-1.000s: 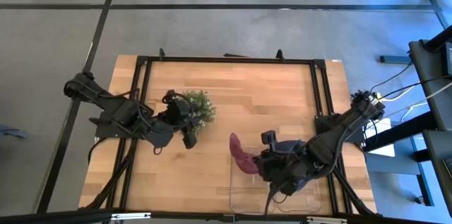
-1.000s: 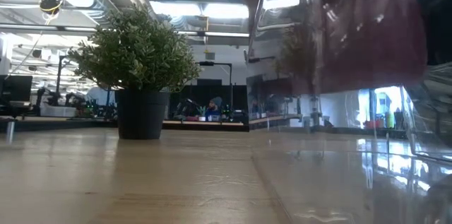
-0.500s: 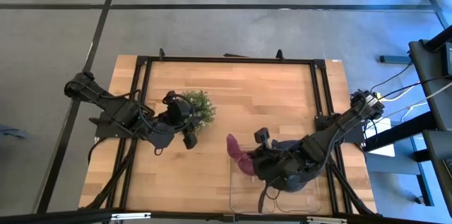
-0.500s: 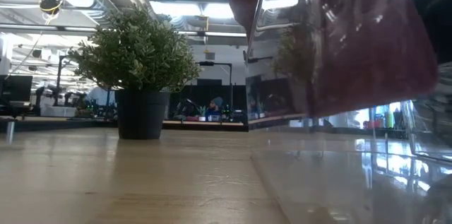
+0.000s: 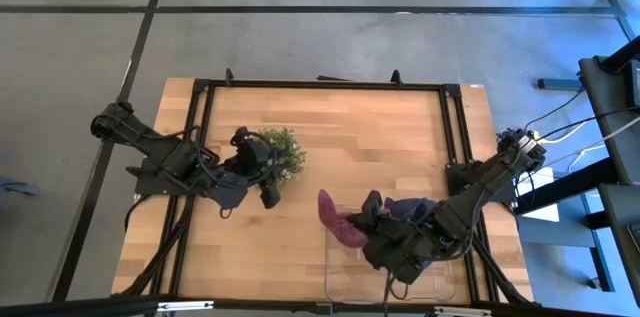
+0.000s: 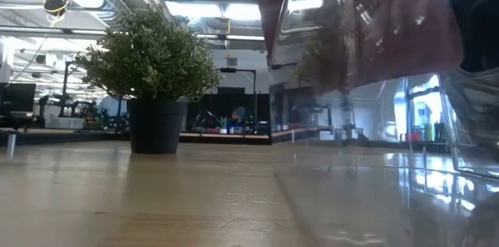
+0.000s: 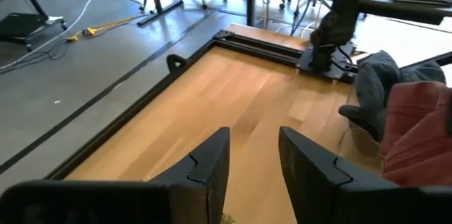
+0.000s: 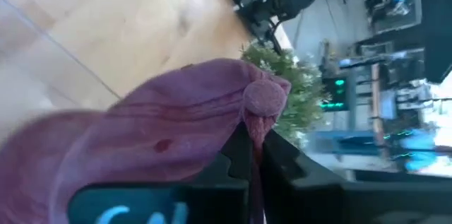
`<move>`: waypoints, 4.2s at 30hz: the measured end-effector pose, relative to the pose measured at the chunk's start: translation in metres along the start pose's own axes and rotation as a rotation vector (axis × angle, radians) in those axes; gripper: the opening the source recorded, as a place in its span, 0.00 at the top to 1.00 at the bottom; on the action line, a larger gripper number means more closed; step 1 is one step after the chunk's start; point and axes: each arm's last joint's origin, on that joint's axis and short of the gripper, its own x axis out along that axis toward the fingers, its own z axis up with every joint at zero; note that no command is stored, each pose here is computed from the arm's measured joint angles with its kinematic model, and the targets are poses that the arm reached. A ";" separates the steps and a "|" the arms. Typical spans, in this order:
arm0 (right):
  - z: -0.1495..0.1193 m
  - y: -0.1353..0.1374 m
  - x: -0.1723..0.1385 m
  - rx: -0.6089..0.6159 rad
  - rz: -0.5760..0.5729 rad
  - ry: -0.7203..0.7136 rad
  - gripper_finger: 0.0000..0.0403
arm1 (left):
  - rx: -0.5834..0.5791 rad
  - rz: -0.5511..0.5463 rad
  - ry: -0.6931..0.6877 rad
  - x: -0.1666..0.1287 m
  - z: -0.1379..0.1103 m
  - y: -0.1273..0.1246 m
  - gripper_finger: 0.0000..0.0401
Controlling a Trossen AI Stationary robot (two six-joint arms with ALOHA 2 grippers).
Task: Pick & Place hat
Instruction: Put the red cap into the left transparent bin, then return to Home Position
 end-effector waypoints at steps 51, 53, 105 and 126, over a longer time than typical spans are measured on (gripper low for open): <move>-0.059 0.053 0.043 0.121 -0.152 0.067 0.96 | 0.031 0.061 0.015 0.016 0.005 0.011 0.71; -0.059 0.054 0.043 0.120 -0.132 0.060 0.95 | 0.032 0.061 0.015 0.016 0.005 0.011 0.71; -0.158 0.003 -0.141 1.117 0.313 -0.094 0.77 | -0.165 -0.147 -0.071 -0.026 -0.061 0.060 0.72; -0.253 0.013 -0.124 1.136 0.422 -0.925 0.77 | -0.250 -0.563 -0.304 -0.015 -0.130 0.132 0.72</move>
